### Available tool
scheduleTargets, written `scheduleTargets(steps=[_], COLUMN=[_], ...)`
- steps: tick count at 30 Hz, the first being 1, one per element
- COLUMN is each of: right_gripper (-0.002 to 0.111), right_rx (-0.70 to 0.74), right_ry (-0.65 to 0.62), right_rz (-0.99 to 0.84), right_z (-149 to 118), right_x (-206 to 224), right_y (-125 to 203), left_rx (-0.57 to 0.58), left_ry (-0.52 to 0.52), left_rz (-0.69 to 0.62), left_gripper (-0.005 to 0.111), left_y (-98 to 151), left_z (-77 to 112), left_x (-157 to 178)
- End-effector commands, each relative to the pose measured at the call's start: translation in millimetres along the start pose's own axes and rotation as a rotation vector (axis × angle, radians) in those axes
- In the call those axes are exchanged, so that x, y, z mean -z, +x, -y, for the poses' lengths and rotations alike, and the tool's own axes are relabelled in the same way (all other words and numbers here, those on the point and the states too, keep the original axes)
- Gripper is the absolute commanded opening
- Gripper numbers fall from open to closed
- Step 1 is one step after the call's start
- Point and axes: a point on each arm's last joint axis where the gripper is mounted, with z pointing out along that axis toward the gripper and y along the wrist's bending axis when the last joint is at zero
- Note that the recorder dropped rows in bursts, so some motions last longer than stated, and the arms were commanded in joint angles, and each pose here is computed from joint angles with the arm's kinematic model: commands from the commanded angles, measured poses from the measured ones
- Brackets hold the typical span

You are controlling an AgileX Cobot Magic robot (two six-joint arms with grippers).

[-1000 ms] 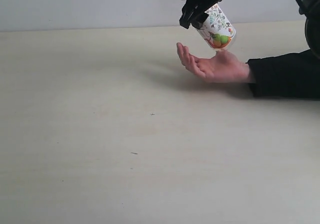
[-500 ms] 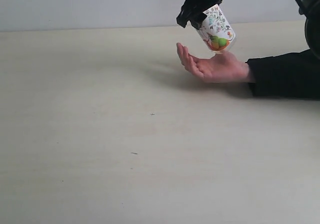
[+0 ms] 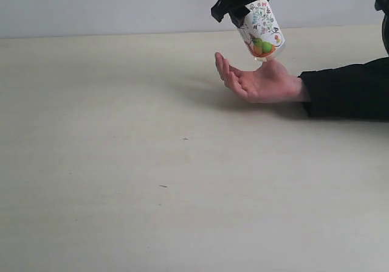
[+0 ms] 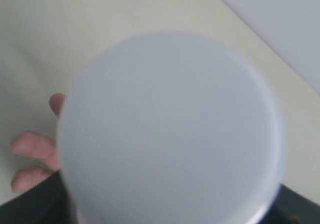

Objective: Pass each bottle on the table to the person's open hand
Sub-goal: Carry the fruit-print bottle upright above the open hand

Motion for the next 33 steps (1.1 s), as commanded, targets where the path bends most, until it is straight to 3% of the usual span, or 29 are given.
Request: scheduleTargets(steps=[1,6,11,14,18,22,28,33], right_gripper=[0.0,0.0,0.0,0.0,0.0,0.0,0.0,0.0], right_rx=[-0.065,-0.017,-0.113,-0.158,-0.22,-0.271,-0.332,-0.384], right_ry=[-0.023,-0.017,-0.022,-0.124,-0.15,-0.229,-0.227,-0.298], right_rz=[0.052,0.086,0.107,0.118,0.124,0.074,0.015,0.012], right_z=[4.8,8.6,11.5,3.3,2.9,9.4,34.6,38.4], right_x=[18.6,35.7,47.3,47.3,54.7,50.1,46.5,50.7], right_y=[-2.0,-2.3,-2.1,-3.4,-2.0,13.9,39.8,48.1], left_rx=[0.005,0.005,0.005,0.005,0.005,0.005,0.005,0.005], left_ry=[0.005,0.005,0.005,0.005,0.005,0.005,0.005,0.005], left_rz=[0.005,0.005,0.005,0.005,0.005,0.005,0.005,0.005], left_gripper=[0.002,0.002,0.002,0.002,0.002,0.002,0.002,0.002], left_y=[0.5,0.5,0.5,0.5,0.5,0.5,0.5,0.5], left_z=[0.3,0.3,0.3,0.3,0.3,0.3,0.3,0.3], left_x=[0.0,0.0,0.0,0.0,0.0,0.0,0.0,0.0])
